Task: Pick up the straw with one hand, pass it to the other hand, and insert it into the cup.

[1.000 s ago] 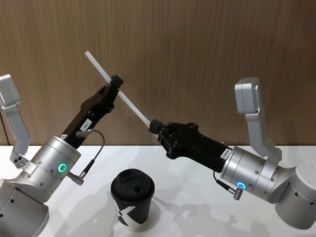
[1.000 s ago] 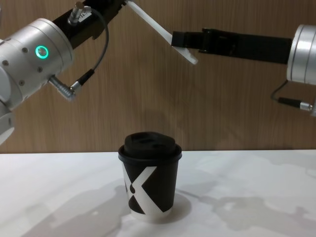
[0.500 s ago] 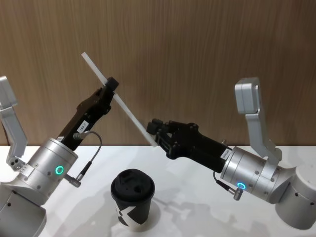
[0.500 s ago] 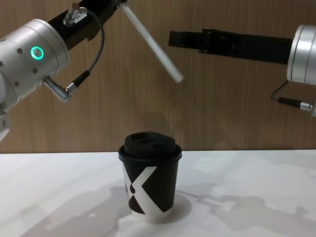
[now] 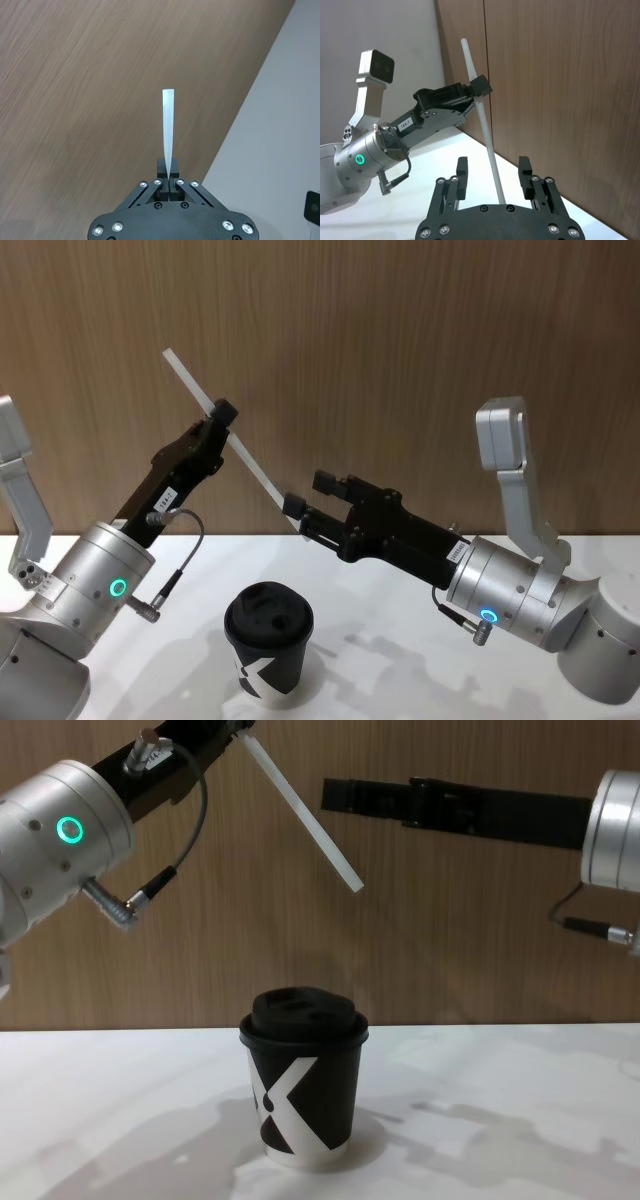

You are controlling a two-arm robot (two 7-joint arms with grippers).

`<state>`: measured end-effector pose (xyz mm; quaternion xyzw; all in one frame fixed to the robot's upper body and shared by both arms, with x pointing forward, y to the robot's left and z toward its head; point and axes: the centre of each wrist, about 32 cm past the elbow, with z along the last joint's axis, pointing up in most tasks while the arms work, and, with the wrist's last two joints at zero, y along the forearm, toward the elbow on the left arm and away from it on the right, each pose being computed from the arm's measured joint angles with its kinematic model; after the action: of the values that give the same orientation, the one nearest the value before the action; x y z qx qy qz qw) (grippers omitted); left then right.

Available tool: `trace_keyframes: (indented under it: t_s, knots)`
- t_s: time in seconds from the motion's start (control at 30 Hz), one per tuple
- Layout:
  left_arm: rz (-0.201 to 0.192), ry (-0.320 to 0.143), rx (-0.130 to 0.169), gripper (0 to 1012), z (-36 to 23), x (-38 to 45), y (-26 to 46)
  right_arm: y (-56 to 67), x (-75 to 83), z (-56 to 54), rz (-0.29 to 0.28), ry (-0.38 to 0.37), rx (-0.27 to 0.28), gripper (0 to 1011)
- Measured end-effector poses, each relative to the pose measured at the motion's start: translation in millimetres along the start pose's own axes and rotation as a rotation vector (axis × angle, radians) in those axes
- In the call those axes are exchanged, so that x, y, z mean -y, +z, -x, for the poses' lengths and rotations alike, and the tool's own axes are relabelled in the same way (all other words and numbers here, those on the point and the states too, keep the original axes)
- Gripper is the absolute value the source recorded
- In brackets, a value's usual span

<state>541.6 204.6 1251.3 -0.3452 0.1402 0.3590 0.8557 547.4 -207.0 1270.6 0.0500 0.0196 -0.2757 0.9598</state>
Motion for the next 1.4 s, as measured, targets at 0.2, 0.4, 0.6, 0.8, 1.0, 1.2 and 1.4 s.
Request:
trace_keyframes:
  t_s: [0.2,0.4,0.6,0.8,1.0,1.2,1.4]
  knots:
    - [-0.023,-0.013,0.052,4,3.0,0.2,4.5,0.0,0.0,0.0,0.0,0.0,0.0,794]
    - [-0.057,-0.035,0.121,4,7.7,0.7,11.4,-0.8,0.6,0.8,-0.002,-0.009,-0.002,923]
    - [-0.098,-0.061,0.194,4,13.9,0.7,21.2,-0.3,5.0,2.1,-0.013,-0.027,-0.007,1001]
    - [-0.139,-0.088,0.259,2,22.1,-0.2,32.5,0.2,13.4,2.2,-0.022,-0.051,-0.014,1001]
    - [-0.164,-0.106,0.294,4,28.0,-0.8,38.6,-0.8,23.7,1.8,-0.022,-0.07,-0.023,1001]
    - [-0.188,-0.12,0.317,4,33.1,-1.0,42.5,-1.4,31.1,1.5,-0.019,-0.081,-0.028,1001]
    - [-0.212,-0.128,0.334,3,36.1,-1.3,44.5,-1.9,36.0,1.3,-0.015,-0.088,-0.031,1001]
